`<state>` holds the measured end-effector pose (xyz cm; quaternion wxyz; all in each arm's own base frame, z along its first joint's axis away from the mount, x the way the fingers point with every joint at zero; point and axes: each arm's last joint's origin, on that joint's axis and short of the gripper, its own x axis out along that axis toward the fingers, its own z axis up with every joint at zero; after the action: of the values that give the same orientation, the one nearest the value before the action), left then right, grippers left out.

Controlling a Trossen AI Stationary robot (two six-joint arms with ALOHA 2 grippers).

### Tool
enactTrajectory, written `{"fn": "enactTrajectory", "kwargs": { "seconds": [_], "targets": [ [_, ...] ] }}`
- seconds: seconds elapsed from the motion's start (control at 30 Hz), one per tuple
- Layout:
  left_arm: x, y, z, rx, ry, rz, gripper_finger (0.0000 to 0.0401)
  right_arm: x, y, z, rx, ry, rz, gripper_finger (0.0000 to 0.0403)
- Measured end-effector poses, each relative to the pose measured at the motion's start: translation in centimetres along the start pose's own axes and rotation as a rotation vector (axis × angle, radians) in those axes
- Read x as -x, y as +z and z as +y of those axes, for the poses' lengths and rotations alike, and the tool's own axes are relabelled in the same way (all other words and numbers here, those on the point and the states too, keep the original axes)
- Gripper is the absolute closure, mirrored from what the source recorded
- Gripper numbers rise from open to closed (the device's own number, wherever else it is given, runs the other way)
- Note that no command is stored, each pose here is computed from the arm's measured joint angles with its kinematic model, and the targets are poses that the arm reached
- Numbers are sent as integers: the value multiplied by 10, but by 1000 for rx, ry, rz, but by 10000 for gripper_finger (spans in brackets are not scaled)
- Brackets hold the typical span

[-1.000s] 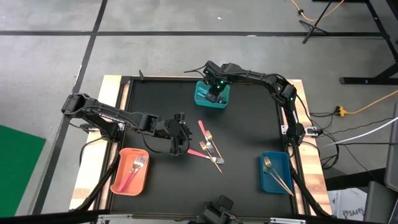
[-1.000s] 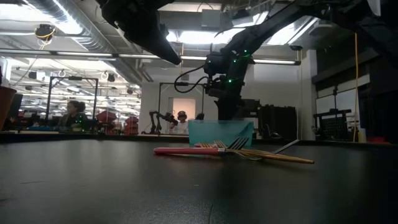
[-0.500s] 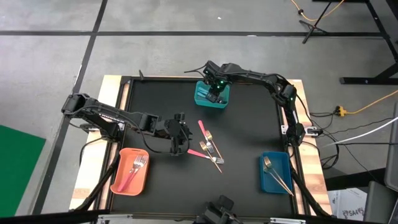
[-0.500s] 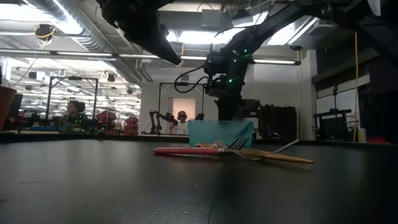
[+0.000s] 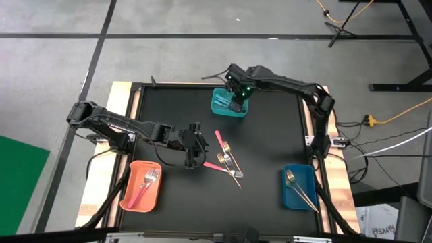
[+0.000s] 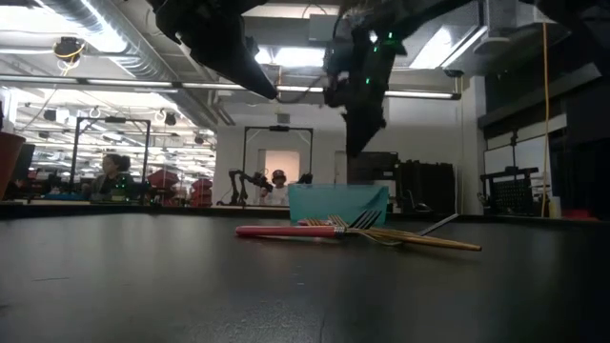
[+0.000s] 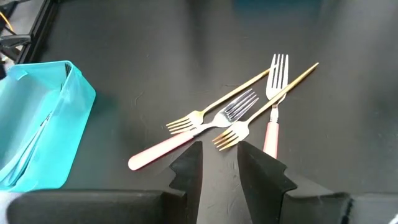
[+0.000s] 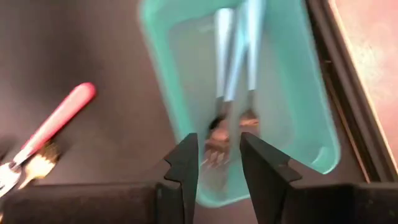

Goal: Sort silverware by color (type)
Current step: Put the gold fork into the blue bin

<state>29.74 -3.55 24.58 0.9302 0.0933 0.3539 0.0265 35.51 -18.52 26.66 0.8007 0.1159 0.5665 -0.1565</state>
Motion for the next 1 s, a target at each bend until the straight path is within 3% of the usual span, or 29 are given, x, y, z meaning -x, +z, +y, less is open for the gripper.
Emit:
{"fn": "enactTrajectory", "kwargs": {
  "seconds": [0.47,0.77,1.0],
  "targets": [
    [0,0,0,0,0,0,306,44,-27,110,249,63,67,290],
    [0,0,0,1,0,1,306,81,-58,155,325,98,83,290],
    [0,0,0,1,0,0,306,108,-80,168,294,-72,52,290]
  ]
}}
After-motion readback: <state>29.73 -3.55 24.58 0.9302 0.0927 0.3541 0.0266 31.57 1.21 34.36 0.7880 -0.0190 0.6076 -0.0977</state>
